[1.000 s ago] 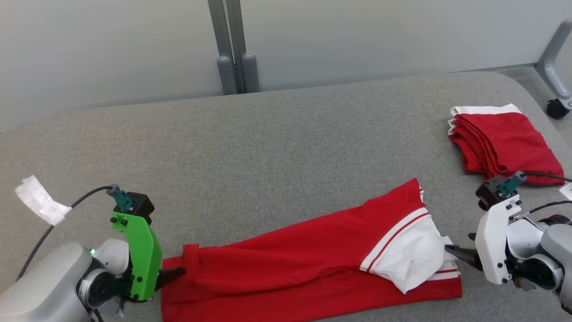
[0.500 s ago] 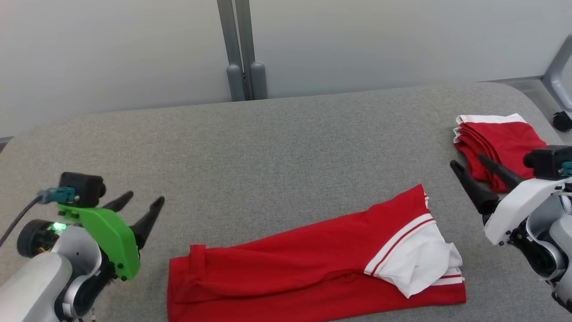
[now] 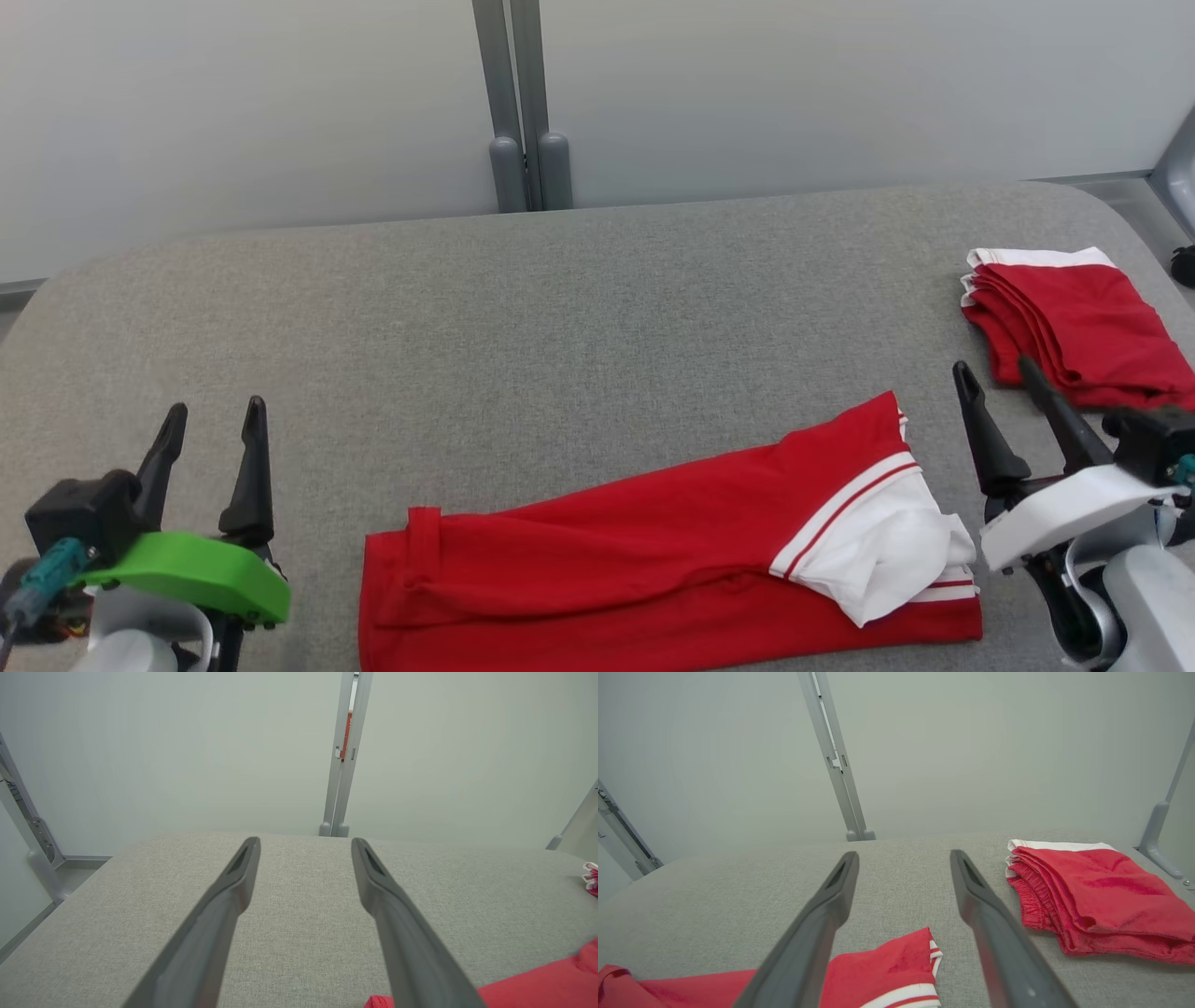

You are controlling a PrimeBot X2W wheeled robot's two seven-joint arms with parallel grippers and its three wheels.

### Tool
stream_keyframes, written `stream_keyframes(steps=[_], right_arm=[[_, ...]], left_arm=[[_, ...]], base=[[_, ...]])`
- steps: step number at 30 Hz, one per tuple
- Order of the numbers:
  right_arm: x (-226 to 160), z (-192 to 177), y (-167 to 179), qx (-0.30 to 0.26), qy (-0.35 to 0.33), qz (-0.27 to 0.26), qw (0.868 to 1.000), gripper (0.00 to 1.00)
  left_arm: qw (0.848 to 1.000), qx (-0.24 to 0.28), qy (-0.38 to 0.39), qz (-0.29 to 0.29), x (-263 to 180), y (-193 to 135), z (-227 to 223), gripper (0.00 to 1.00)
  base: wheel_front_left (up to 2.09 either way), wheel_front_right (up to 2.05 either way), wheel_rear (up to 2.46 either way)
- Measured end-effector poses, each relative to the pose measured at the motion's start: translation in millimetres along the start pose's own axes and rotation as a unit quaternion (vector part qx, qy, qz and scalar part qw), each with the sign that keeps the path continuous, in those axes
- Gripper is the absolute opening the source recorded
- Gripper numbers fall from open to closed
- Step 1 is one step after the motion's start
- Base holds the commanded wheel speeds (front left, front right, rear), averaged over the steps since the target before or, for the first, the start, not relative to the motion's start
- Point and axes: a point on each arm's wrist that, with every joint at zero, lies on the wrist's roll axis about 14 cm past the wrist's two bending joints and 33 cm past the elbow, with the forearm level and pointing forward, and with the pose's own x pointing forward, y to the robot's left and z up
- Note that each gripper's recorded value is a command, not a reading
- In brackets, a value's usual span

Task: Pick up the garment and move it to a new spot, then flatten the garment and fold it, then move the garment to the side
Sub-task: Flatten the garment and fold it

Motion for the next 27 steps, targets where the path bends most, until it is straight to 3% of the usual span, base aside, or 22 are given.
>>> stream_keyframes(steps=[6, 15, 21, 27], right_arm=[[-20.4, -14.8, -2.2, -0.001, 0.007, -0.026, 1.0, 1.0], [-29.4, -30.5, -3.3, 0.0, 0.037, -0.042, 0.998, 1.0], [-32.7, -63.5, -8.0, 0.002, 0.123, -0.05, 0.991, 1.0], [-31.7, -106.1, -7.9, 0.024, 0.239, -0.055, 0.969, 1.0]], left_arm=[[0.999, -0.012, -0.023, 0.032, -16.0, -1.5, -4.7, 1.0], [0.999, -0.014, -0.015, 0.035, -23.7, 0.8, -23.9, 1.0], [0.999, -0.015, -0.012, 0.026, -21.5, -1.3, -30.6, 1.0], [0.999, -0.023, -0.003, 0.022, -21.0, -4.2, -39.3, 1.0]], base=[[0.0, 0.0, 0.0], [0.0, 0.0, 0.0], [0.0, 0.0, 0.0], [0.0, 0.0, 0.0]])
